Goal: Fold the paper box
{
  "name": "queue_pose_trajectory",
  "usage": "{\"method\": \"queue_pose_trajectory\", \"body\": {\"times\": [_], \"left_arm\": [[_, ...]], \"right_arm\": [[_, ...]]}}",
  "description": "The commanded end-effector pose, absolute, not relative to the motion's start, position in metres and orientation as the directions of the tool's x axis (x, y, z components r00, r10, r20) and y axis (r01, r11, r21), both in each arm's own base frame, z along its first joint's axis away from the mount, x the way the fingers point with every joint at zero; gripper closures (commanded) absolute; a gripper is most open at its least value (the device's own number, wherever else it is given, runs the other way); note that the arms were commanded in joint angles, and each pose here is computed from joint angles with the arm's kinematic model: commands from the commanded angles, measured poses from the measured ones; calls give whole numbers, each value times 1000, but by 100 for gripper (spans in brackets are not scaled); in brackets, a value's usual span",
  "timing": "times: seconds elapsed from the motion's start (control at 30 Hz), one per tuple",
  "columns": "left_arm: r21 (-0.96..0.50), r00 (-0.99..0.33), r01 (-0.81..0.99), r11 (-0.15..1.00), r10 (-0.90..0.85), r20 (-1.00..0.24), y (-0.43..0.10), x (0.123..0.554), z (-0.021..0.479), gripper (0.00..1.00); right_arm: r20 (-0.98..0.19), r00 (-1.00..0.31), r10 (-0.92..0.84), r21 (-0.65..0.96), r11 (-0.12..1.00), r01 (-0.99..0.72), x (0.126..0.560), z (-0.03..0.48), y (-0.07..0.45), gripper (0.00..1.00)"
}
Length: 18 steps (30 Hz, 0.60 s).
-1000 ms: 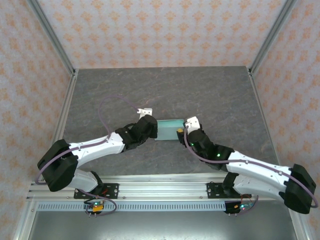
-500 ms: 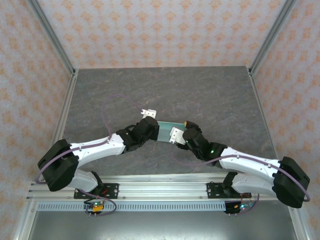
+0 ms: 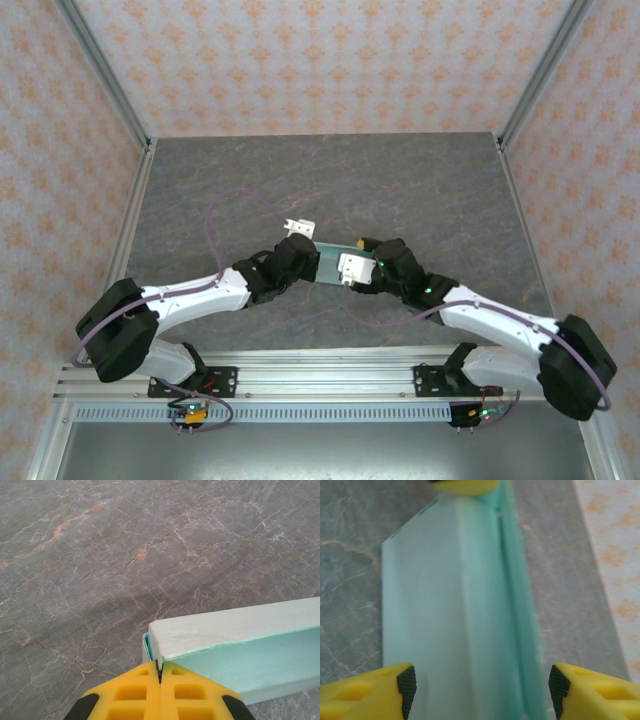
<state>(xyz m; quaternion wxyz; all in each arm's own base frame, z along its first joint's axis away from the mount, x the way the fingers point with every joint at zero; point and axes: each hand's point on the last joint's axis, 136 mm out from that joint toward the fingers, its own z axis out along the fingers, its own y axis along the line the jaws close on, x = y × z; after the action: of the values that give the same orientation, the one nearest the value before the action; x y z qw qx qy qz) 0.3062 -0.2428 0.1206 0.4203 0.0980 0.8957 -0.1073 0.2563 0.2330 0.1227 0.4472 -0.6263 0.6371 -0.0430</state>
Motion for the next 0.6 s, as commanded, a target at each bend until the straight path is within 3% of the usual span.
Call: {"method": "queue_pose_trajectory", "body": {"times": [0.0,0.13,0.2,0.43,0.57], "left_arm": [[-59,-687,302,952,174,-706,-237,290,88,93],[-77,-678,314,946,167,-716,-239,289,93,88],[-100,-670,329,939,158,-725,-242,286,100,83],[-311,-629,361,879,-16,-777,-252,274,159,26],[-376,-628,288,880,-123,-768,-233,282,163,15]], "right_arm": [[-555,208,-805,-605,219,-765,264,133,243,34],[-495,177,-851,-605,191,-773,269,114,234,55],[-479,173,-860,-602,179,-778,265,106,230,55],[-509,145,-848,-607,235,-759,262,97,221,62],[-507,132,-852,-593,234,-770,260,88,220,62]]}}
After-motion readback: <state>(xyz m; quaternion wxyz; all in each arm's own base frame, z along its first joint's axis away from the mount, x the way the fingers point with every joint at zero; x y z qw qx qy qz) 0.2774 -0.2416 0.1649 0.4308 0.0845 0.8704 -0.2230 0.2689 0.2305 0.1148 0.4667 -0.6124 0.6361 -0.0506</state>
